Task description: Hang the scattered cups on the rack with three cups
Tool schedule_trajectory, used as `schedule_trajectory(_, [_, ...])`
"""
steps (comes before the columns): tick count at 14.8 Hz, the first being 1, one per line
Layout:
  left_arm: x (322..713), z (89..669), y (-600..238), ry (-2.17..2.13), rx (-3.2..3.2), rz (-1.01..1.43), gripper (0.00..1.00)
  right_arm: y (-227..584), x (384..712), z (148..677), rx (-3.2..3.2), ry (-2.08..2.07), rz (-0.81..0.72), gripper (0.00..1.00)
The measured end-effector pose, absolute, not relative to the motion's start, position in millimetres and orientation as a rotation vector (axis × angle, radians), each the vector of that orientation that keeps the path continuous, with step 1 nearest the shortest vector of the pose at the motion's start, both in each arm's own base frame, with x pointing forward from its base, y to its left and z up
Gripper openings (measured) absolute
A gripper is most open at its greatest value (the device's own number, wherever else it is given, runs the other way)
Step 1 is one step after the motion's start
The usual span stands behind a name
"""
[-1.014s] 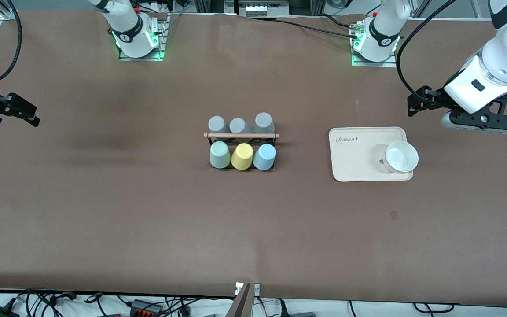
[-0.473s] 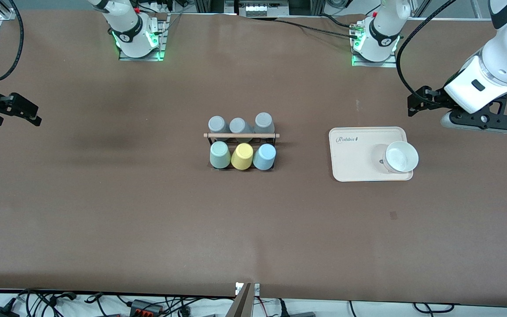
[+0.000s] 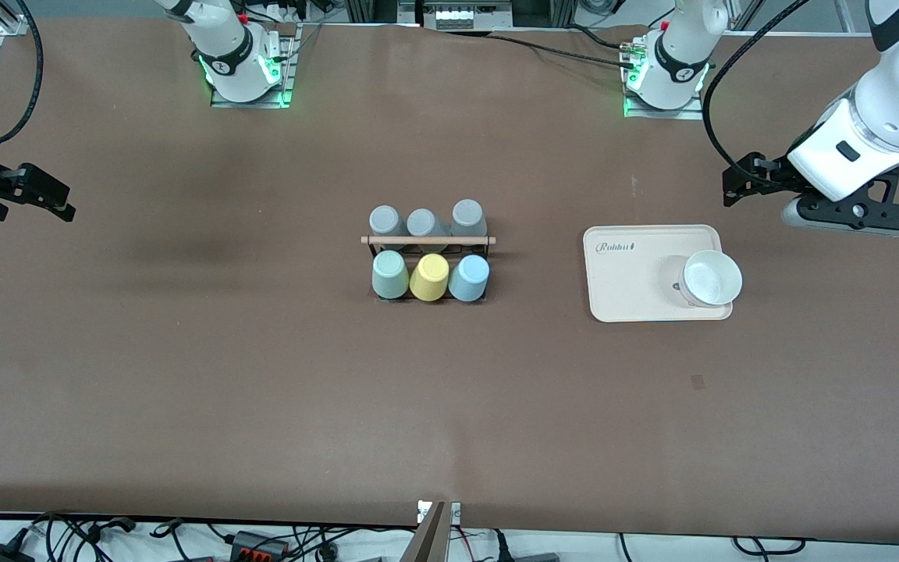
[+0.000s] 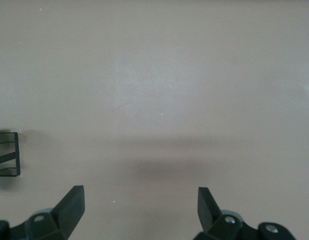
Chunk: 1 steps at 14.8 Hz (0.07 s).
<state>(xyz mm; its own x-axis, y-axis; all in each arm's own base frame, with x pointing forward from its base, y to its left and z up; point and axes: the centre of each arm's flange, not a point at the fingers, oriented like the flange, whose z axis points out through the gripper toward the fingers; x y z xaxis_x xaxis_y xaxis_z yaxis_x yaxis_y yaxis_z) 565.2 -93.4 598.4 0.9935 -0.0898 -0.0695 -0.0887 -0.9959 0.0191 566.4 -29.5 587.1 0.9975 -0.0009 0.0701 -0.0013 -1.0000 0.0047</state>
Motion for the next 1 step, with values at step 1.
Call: schedule_trajectory(1, [565.2, 598.4, -93.4, -0.140, 3.121, -0.110, 1.00, -29.5, 566.4, 587.1, 3.135, -0.002, 0.110, 1.00])
